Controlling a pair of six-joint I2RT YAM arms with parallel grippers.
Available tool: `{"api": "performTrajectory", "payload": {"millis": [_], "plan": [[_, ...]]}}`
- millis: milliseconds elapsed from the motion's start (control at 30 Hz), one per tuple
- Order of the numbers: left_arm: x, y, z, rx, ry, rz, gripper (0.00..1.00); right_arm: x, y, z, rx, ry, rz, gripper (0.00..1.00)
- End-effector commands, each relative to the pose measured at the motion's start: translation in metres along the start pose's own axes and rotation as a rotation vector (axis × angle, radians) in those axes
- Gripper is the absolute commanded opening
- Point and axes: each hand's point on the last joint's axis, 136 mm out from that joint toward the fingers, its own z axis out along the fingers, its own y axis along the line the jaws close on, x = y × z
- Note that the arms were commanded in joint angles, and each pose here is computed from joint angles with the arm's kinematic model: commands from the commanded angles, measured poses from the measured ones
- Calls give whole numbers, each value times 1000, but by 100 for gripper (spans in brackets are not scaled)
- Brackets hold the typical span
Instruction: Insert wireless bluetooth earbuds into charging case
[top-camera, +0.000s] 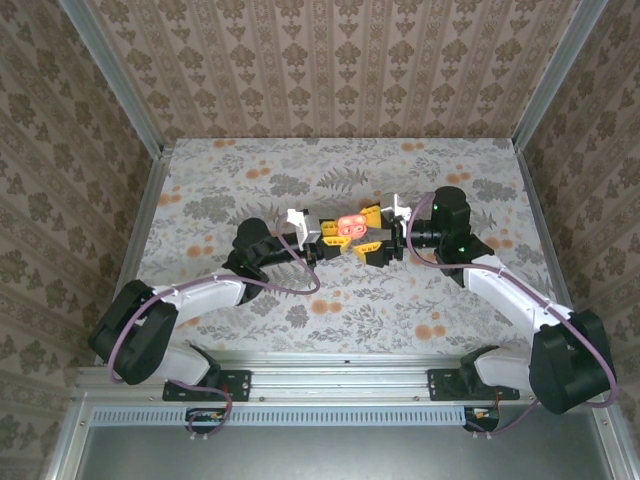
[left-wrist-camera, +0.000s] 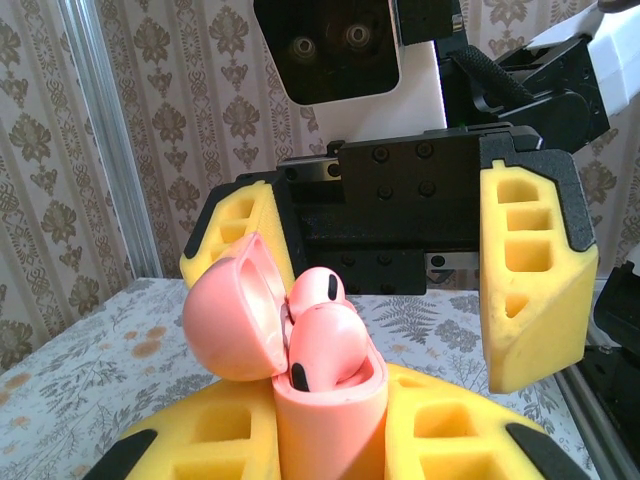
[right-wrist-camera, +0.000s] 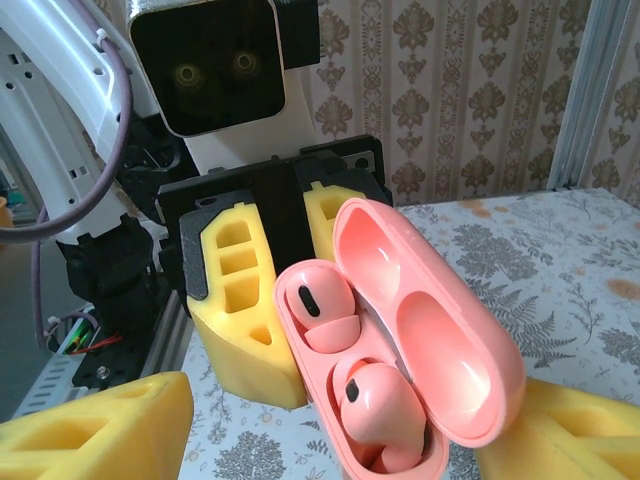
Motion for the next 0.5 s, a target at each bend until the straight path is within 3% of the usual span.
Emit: {"api": "performTrajectory", "payload": {"millis": [0, 467], "plan": [[-6, -5, -1, 1, -15, 29, 9, -22, 14, -1, -50, -32, -80, 72], [-7, -4, -2, -5, -16, 32, 9, -27, 24, -8, -40, -32, -114, 71]]}}
